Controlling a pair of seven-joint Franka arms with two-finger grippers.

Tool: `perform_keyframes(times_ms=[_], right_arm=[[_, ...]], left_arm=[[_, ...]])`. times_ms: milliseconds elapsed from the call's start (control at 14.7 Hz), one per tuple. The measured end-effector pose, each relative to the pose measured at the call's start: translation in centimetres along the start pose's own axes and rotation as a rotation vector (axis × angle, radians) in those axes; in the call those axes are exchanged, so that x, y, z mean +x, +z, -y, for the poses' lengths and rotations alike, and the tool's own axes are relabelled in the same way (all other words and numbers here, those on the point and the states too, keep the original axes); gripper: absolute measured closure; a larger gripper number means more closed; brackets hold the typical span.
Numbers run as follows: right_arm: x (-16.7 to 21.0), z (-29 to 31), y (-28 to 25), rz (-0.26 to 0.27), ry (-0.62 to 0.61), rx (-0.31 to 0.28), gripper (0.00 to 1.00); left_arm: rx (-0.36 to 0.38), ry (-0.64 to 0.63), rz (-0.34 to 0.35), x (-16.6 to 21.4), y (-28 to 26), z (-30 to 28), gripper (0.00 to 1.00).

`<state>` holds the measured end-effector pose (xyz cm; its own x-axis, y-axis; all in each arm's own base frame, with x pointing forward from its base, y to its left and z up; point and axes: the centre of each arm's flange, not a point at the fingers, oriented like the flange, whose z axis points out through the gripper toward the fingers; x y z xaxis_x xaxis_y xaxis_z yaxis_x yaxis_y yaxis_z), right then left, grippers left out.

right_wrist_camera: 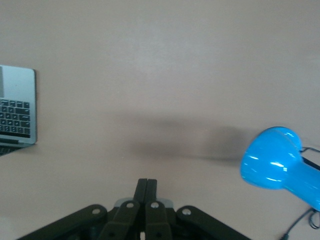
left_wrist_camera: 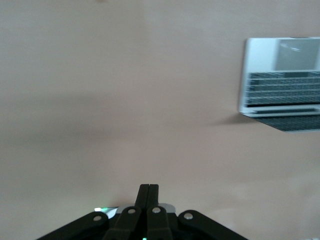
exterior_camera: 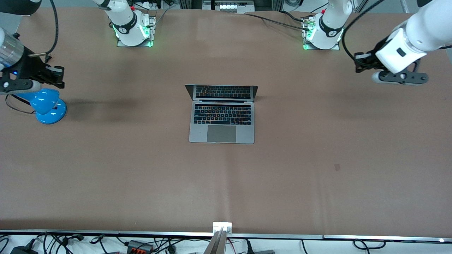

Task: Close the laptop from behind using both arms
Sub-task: 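Move the right gripper and the left gripper toward the laptop screen's back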

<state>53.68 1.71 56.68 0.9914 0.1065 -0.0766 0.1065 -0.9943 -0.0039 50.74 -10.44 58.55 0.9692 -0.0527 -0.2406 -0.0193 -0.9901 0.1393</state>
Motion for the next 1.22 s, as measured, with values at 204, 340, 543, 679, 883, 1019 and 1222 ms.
perform_keyframes(times_ms=[204, 340, 543, 679, 883, 1019, 1222], right_arm=[[0.8, 1.9, 2.1, 0.046, -0.03, 0.018, 0.99], [1.4, 4.3, 4.2, 0.096, -0.065, 0.047, 0.99], [2.3, 9.9, 8.3, 0.188, -0.152, 0.059, 0.99], [2.5, 14.1, 11.2, 0.246, -0.197, 0.101, 0.99], [2.5, 18.5, 14.4, 0.316, -0.227, 0.186, 0.99], [2.1, 21.3, 15.9, 0.354, -0.246, 0.229, 0.99], [0.3, 26.7, 17.1, 0.399, -0.257, 0.222, 0.99]], left_arm=[[-0.158, 0.04, 0.077, 1.8, 3.2, -2.5, 0.99], [-0.211, 0.074, 0.117, 3.4, 7.1, -5.0, 0.99], [-0.255, 0.123, 0.142, 3.1, 14.1, -10.7, 0.99], [-0.267, 0.134, 0.143, 2.1, 18.3, -13.1, 0.99], [-0.277, 0.136, 0.113, 0.6, 22.9, -15.6, 0.99], [-0.286, 0.114, 0.101, 0.5, 25.3, -15.6, 0.99], [-0.305, 0.096, 0.102, 1.1, 27.7, -15.6, 0.99]])
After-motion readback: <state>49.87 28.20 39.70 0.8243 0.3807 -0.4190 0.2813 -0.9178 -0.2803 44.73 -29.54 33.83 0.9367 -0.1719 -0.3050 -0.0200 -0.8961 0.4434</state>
